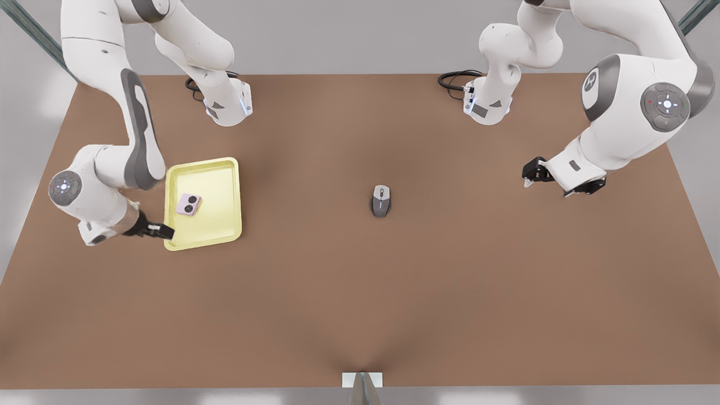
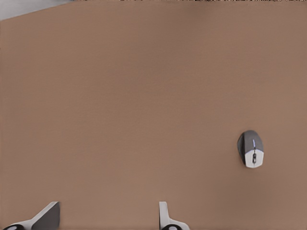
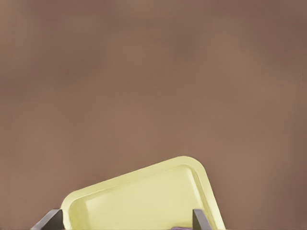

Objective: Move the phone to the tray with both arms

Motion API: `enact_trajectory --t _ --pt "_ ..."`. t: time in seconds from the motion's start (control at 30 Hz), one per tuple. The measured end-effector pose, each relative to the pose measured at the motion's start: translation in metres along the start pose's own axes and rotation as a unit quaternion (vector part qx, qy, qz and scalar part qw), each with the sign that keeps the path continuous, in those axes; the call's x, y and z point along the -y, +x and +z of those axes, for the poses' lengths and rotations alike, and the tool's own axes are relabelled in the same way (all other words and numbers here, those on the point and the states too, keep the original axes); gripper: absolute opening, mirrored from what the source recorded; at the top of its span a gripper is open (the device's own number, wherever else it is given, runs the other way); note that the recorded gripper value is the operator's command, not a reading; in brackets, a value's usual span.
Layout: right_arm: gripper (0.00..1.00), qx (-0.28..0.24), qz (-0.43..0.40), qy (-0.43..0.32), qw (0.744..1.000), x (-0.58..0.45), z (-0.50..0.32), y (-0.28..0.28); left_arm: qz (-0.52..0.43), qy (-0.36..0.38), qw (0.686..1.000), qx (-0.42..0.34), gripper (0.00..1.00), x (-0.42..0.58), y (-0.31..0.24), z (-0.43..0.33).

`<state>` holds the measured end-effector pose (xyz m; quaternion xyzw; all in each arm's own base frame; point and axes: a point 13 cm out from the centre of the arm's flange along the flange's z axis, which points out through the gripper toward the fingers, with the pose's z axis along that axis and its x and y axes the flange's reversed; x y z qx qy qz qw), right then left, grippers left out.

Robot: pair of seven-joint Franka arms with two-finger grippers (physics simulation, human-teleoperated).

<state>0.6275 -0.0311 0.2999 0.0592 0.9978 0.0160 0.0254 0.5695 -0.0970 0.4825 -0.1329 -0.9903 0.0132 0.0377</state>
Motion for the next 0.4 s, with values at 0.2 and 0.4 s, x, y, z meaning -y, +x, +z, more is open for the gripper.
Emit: enact_trajectory --t 0.2,0.4 --pt "1.0 0.036 -0.095 0.009 0.995 -0.109 -0.169 0.007 -0.007 -0.002 1.0 0.002 1.0 0.0 -0.002 -0.002" --pt "1.0 -0.038 -0.043 0.024 0.998 -0.036 -0.16 0.014 -0.015 -0.003 1.0 -0.002 1.0 -0.001 -0.005 0.002"
